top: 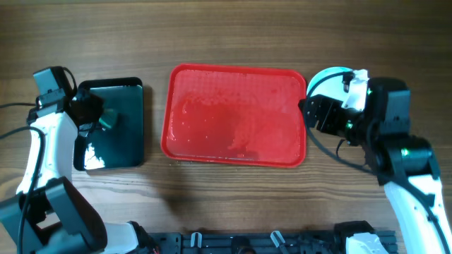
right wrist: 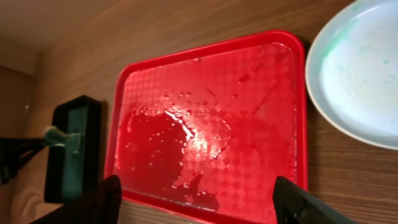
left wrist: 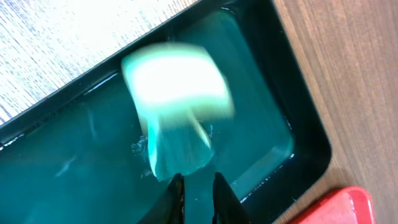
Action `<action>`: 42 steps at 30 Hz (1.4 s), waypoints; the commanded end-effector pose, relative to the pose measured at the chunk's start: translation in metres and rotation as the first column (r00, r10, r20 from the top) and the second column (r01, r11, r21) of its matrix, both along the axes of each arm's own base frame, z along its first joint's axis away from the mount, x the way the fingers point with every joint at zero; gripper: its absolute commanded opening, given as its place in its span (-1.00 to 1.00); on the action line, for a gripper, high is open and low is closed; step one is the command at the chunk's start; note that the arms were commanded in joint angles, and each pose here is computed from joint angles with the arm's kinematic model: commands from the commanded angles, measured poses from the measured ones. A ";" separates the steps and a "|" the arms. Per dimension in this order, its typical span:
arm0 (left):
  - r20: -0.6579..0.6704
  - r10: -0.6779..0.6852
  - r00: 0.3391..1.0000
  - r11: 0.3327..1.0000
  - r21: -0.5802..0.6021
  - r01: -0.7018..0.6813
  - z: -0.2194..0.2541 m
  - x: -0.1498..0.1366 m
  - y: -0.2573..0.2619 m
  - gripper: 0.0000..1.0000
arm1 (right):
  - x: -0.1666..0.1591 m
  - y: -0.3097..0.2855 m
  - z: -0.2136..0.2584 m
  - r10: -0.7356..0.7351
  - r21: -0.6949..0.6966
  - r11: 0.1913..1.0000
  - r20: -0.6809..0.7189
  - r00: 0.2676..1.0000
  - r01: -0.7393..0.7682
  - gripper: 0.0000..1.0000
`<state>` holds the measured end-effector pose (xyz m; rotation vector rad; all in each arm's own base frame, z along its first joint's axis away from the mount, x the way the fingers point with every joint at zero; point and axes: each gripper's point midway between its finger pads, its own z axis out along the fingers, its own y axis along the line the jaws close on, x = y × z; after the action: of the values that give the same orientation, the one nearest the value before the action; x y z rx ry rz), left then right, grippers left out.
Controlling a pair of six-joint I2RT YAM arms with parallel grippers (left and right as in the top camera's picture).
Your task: Clean dirty plates on tray and stack at the side
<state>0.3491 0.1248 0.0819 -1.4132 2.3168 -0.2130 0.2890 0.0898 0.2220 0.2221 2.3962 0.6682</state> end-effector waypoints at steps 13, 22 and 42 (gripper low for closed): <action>0.272 -0.064 0.960 0.998 -0.011 0.069 0.103 -0.015 -0.030 0.18 | -0.087 -0.023 0.043 -0.104 -0.045 0.993 0.130 0.986 0.111 0.63; 0.298 -0.066 0.952 0.998 0.002 0.069 0.132 -0.051 -0.045 1.00 | -0.184 -0.052 0.058 -0.258 0.126 0.965 0.277 0.926 0.231 0.99; 0.298 -0.067 0.952 0.998 0.002 0.069 0.132 -0.051 -0.045 1.00 | -0.215 -0.075 -0.010 -0.641 0.301 0.649 -0.277 0.715 0.699 1.00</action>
<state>0.2977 0.0810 0.2134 -1.2173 2.1196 -0.4133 0.0631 0.0273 0.2085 1.2401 2.1657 0.7749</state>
